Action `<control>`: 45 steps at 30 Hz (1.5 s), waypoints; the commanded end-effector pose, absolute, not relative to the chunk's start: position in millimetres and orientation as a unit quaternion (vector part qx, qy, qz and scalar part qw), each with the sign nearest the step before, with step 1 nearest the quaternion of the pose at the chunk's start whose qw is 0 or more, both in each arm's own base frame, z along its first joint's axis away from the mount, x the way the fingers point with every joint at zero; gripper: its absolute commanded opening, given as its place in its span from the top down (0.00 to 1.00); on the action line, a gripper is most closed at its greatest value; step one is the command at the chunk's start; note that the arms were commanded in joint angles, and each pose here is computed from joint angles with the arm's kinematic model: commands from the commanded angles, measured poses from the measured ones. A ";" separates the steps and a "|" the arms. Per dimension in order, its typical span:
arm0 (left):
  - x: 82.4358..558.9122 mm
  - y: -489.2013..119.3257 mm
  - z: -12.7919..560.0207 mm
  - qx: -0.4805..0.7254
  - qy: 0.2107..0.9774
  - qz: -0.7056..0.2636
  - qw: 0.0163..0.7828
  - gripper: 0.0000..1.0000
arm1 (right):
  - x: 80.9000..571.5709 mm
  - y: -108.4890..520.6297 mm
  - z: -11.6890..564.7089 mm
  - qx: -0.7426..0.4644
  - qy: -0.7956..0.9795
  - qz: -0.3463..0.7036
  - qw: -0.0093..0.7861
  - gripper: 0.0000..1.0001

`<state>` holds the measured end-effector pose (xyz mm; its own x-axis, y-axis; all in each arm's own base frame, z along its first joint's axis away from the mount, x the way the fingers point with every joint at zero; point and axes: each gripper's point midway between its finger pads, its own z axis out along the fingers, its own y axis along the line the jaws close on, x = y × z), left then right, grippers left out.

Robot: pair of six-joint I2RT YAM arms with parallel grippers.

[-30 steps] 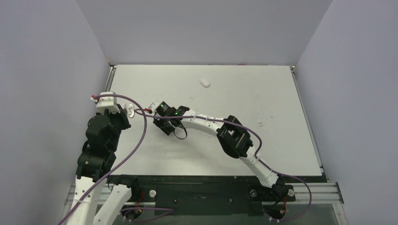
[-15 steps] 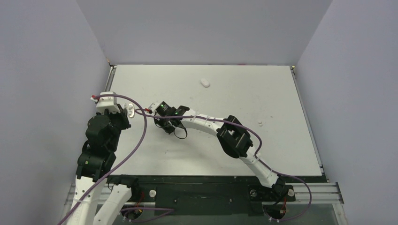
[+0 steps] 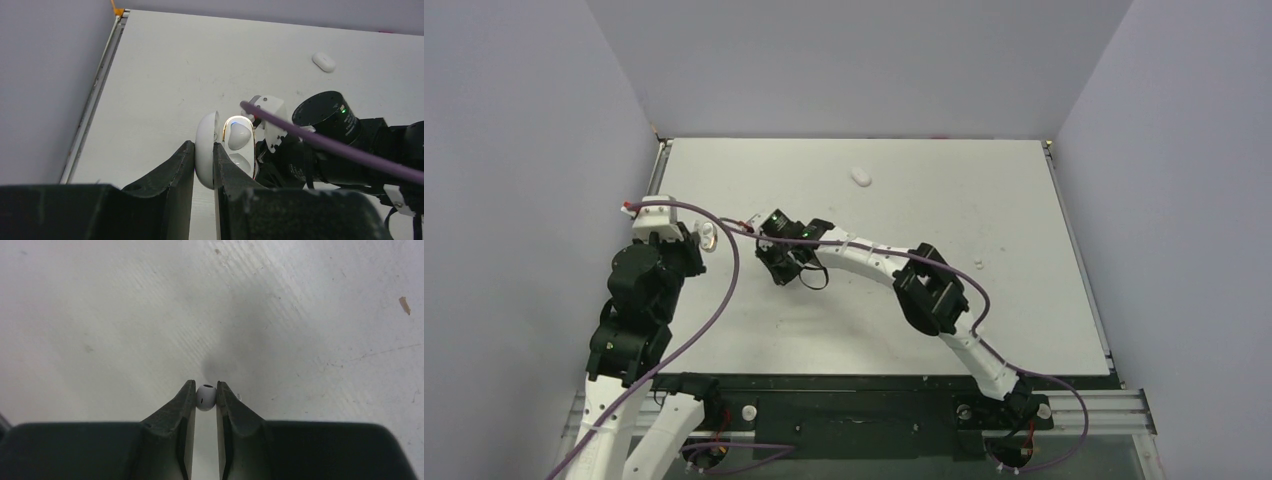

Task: Insert the wireless bluetooth earbuds into the charging case
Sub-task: Pick up the earbud from the center of the board, then place the earbud in the charging case.

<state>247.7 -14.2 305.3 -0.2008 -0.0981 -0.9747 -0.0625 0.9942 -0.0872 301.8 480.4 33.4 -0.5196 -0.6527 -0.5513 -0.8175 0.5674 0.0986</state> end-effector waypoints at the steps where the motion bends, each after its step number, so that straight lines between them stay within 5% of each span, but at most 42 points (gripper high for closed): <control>1: 249.2 -20.9 325.2 -0.044 0.756 -0.035 0.652 1.00 | 292.2 490.4 161.1 -0.333 0.845 0.326 0.262 1.00; 20: 260.1 -59.7 356.7 -0.022 0.713 -0.146 0.685 1.00 | 271.6 472.2 467.8 -0.019 0.624 0.742 0.244 1.00; 45: 282.5 -81.3 407.8 0.017 0.678 -0.183 0.712 1.00 | 259.8 486.4 440.6 -0.001 0.667 0.703 0.246 1.00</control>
<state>289.6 -81.1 365.0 -0.1112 -0.2295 -0.9669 0.2382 0.9385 -0.2501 263.6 496.3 418.4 -0.9008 0.3148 -0.2992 -0.3026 0.0390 0.9523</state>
